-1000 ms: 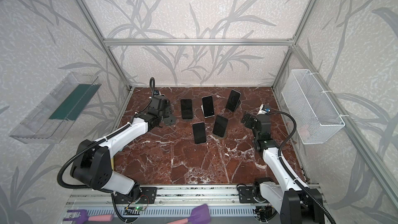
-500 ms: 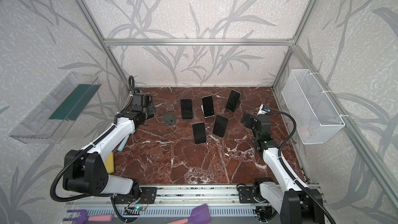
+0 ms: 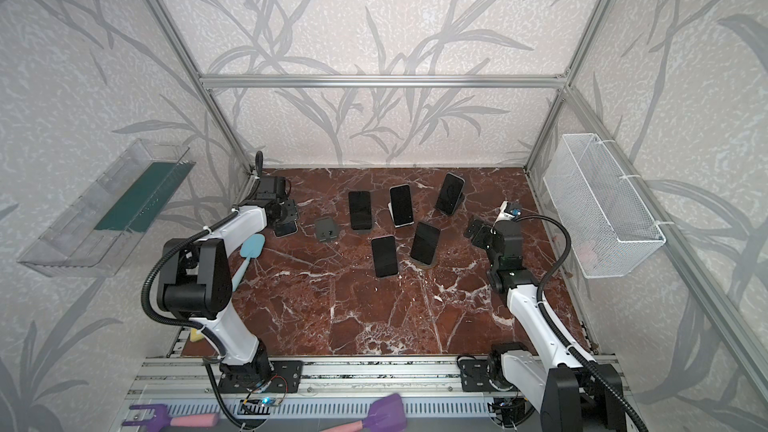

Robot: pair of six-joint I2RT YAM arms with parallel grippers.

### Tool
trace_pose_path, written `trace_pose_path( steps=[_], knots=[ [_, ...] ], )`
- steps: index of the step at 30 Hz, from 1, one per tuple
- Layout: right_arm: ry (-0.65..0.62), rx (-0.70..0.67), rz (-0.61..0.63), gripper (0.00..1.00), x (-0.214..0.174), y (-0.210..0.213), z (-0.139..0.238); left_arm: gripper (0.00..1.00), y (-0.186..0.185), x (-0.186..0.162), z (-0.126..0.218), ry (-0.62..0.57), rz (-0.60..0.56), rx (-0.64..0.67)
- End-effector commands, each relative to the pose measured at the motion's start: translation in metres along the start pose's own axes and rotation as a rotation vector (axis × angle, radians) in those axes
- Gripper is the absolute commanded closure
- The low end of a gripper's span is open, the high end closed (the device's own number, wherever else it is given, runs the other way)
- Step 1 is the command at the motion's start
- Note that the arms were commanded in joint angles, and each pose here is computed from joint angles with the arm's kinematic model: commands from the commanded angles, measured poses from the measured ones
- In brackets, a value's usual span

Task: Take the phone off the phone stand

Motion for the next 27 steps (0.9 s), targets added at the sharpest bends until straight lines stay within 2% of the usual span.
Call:
trace_pose_path(
  steps=[1, 13, 27],
  knots=[
    [-0.010, 0.020, -0.006, 0.02, -0.001, 0.002, -0.003, 0.48, -0.001, 0.010, -0.004, 0.034, -0.029, -0.034],
    [0.008, 0.044, -0.002, 0.02, -0.002, 0.005, -0.005, 0.46, 0.003, 0.012, -0.034, 0.210, -0.030, -0.063],
    [0.033, 0.056, -0.005, 0.02, -0.006, 0.007, -0.011, 0.46, 0.000, 0.001, -0.057, 0.291, -0.023, -0.062]
  ],
)
Point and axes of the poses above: each gripper's point midway between its finger pads, its own z axis back along the fingers, its own y axis along the line the jaws close on, x = y × z, the point moved 7 cm from there along z, back along the fingers, and after that the axes turned 8 degrees about z, right-handed, at the moved point
